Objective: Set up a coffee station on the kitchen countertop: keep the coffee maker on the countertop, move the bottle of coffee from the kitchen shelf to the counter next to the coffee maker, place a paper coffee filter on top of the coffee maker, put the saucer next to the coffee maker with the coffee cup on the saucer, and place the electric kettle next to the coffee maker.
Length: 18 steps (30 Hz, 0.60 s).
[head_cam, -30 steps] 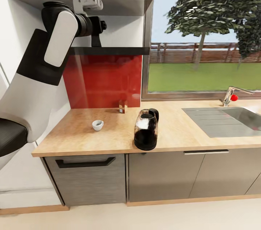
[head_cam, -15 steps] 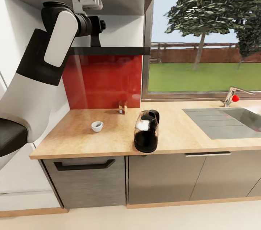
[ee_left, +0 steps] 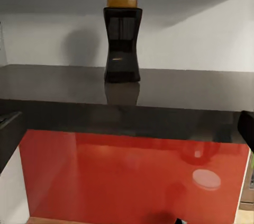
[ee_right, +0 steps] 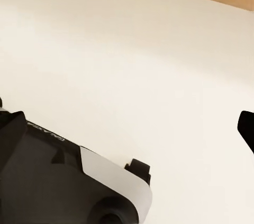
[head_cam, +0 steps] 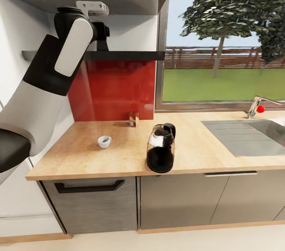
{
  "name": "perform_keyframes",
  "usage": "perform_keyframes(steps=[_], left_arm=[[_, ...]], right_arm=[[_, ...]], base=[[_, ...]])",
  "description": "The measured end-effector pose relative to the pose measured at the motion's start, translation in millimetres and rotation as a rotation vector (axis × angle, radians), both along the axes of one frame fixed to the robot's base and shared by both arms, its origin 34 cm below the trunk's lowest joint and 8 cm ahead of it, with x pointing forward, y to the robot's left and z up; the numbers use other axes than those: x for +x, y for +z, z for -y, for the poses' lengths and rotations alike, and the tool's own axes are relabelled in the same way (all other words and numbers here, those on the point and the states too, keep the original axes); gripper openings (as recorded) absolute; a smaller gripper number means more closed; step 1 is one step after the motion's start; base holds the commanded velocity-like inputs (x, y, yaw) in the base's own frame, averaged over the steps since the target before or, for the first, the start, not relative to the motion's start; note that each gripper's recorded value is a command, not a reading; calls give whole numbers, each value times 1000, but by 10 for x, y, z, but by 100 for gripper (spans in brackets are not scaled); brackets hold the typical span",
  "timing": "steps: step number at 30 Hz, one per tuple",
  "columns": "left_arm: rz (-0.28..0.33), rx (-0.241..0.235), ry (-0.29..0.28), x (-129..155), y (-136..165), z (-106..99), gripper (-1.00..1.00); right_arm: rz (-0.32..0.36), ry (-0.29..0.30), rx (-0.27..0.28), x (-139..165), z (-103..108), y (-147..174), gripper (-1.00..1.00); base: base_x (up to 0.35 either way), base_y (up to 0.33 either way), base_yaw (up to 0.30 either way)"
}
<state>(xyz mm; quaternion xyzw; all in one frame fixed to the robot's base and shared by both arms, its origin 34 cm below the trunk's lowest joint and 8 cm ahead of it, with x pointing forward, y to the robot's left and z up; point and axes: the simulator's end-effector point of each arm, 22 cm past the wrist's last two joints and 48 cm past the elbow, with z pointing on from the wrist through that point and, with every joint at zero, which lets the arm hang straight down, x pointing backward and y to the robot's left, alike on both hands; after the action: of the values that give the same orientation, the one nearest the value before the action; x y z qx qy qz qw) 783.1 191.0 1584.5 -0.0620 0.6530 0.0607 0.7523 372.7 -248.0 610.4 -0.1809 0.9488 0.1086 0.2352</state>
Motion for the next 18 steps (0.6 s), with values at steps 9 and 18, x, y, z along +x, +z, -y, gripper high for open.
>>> perform_keyframes(steps=[9, 18], left_arm=[[1, 3, 11, 1, 0, -46, 100], [4, 3, 13, -8, 10, -57, 100]], right_arm=[[-25, 6, 3, -113, -24, -50, 100], [-31, 11, 1, -146, -28, -64, 100]], base=[[145, 0, 0], [154, 0, 0]])
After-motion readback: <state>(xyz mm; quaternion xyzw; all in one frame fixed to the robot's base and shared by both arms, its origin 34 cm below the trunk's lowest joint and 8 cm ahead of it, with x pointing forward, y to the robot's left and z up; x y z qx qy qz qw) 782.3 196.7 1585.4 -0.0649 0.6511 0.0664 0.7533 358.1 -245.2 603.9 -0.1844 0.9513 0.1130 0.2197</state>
